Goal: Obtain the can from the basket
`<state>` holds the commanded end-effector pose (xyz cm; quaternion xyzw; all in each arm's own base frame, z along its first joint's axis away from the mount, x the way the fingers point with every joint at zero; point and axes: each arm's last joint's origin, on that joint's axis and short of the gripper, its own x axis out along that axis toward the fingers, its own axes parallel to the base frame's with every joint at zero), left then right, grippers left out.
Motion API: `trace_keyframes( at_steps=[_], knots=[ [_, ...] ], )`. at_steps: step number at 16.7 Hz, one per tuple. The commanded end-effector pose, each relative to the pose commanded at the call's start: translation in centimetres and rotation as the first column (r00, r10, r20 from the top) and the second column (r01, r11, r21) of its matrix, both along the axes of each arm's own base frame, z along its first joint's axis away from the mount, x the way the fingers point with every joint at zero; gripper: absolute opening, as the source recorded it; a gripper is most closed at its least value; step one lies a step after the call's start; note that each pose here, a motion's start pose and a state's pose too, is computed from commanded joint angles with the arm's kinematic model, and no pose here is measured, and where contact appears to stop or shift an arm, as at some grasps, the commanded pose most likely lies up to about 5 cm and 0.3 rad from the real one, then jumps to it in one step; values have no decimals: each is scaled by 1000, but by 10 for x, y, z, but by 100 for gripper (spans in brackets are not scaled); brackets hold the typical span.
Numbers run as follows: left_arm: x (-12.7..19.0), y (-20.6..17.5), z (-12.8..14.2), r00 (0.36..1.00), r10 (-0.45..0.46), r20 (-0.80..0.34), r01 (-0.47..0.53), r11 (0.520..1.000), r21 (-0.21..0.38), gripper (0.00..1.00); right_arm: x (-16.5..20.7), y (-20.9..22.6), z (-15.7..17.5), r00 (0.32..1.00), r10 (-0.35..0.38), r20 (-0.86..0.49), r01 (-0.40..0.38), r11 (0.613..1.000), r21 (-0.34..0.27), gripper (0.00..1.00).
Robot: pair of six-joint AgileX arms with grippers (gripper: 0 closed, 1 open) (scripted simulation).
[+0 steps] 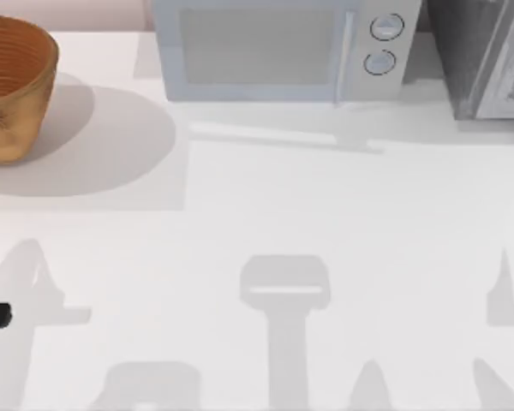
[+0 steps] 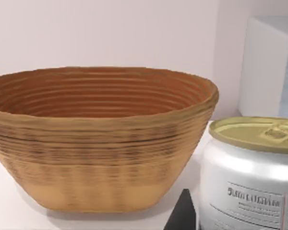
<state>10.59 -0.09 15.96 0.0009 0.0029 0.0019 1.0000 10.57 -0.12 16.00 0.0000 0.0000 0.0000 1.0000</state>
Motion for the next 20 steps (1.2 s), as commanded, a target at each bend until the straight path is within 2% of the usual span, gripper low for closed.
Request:
trace_keyframes(
  at_steps=[4, 10, 15, 20],
  knots=[
    [1, -2, 8, 999, -31, 11, 31, 1000, 0, 0, 0, 0, 0, 1000, 0, 0, 0, 1000, 0, 100],
    [20, -12, 54, 970, -237, 45, 237, 971, 11, 0, 0, 0, 0, 1000, 0, 0, 0, 1000, 0, 100],
    [51, -23, 84, 909, -413, 57, 412, 911, 29, 0, 0, 0, 0, 1000, 0, 0, 0, 1000, 0, 100],
    [93, -36, 100, 824, -564, 60, 562, 826, 54, 0, 0, 0, 0, 1000, 0, 0, 0, 1000, 0, 100]
  ],
)
